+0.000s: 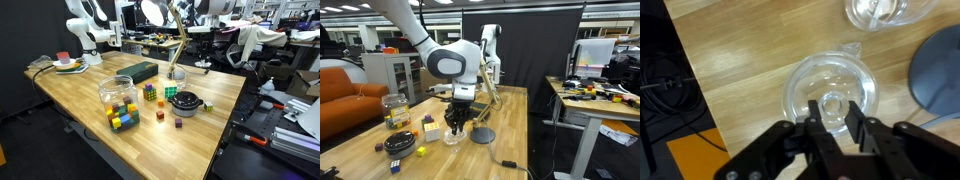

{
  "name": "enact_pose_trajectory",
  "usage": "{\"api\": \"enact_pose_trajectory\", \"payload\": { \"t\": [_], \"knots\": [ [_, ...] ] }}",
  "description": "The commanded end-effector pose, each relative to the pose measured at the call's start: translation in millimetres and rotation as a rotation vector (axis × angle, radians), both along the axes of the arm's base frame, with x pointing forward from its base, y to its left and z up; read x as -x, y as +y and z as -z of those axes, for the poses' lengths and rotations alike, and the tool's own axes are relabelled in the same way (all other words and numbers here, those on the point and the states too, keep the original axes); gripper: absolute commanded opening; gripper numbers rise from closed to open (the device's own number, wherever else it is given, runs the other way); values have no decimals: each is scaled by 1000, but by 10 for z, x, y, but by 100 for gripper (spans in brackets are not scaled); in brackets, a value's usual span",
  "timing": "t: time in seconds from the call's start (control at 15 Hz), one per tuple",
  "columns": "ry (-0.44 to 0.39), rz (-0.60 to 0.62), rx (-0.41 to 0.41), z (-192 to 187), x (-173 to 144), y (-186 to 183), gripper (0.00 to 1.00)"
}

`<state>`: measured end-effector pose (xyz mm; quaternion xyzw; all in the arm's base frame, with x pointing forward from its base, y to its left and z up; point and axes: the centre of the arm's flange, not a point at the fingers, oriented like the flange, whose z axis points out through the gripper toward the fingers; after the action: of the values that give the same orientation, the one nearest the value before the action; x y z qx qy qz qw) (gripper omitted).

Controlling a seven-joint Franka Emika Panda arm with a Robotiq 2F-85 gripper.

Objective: Pick up the lid from the cup and put it on the table.

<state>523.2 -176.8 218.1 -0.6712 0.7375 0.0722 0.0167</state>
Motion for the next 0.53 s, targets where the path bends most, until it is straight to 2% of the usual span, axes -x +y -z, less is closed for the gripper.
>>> {"api": "enact_pose_trajectory", "payload": {
  "t": [0.0, 0.27, 0.47],
  "knots": [
    [19, 88, -43, 191, 298, 35, 8],
    [102, 129, -97, 596, 514, 154, 8],
    [142, 150, -108, 811, 580, 207, 8]
  ]
}}
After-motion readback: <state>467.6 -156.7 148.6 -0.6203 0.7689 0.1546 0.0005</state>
